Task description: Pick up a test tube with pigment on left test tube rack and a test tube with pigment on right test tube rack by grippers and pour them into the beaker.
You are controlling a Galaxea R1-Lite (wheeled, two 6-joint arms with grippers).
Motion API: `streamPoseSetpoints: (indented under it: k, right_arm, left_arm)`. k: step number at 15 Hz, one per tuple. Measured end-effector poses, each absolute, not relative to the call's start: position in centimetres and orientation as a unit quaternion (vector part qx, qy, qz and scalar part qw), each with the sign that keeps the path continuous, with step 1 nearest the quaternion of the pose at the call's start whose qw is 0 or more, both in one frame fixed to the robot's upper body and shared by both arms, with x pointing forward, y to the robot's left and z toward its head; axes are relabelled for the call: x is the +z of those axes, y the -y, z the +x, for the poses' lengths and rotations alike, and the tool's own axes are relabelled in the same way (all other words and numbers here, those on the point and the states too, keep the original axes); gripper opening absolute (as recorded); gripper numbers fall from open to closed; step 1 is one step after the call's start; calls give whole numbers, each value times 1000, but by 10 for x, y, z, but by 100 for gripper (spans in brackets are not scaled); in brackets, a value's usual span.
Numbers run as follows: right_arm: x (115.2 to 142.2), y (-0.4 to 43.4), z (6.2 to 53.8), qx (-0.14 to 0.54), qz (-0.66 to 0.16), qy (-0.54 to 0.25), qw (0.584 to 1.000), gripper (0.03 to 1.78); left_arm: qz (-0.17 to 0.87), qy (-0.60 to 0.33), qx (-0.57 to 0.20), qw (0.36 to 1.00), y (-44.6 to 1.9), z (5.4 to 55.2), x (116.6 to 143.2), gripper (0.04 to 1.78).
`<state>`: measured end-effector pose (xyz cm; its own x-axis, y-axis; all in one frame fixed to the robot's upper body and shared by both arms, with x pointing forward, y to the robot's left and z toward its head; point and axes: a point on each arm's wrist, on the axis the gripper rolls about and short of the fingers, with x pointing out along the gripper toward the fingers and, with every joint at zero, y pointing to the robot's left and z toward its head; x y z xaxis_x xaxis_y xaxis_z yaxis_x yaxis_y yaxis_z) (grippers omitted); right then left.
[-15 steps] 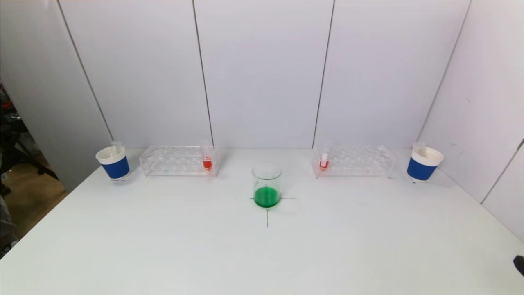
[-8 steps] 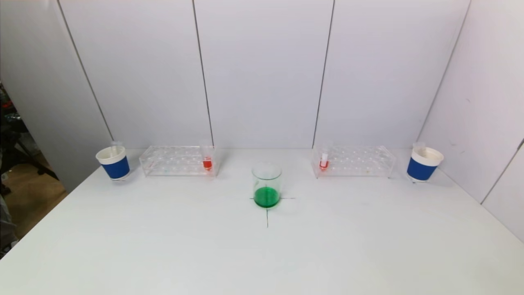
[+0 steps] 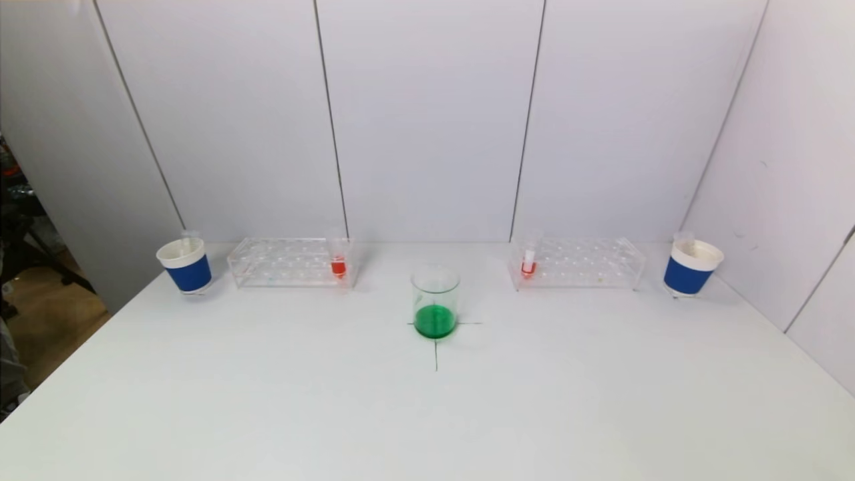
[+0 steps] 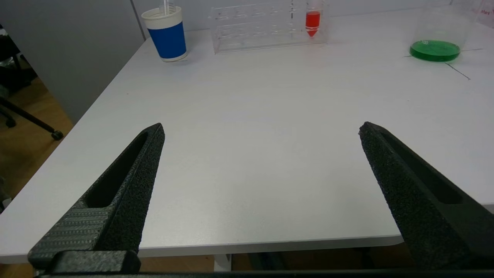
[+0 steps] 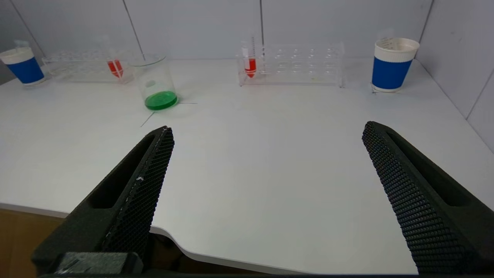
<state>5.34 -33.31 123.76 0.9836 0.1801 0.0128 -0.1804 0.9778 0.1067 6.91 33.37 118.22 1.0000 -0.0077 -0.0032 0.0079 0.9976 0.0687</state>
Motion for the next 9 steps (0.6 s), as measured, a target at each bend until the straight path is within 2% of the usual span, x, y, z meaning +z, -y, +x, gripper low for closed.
streamPoseSetpoints:
  k: [3,7,9]
  right_arm:
    - [1222,335,53,45,34,16,998,177]
    - [1219,337,56,8,27,60,998,177]
    - [1213,337,62,-11,-2,89,996,177]
  left_arm:
    - [34,-1,-4,999,-334,69,1182,176]
    - [34,-1,-4,999,-334,69,1182,176]
    - [34,-1,-4,999,-334,69,1182,176]
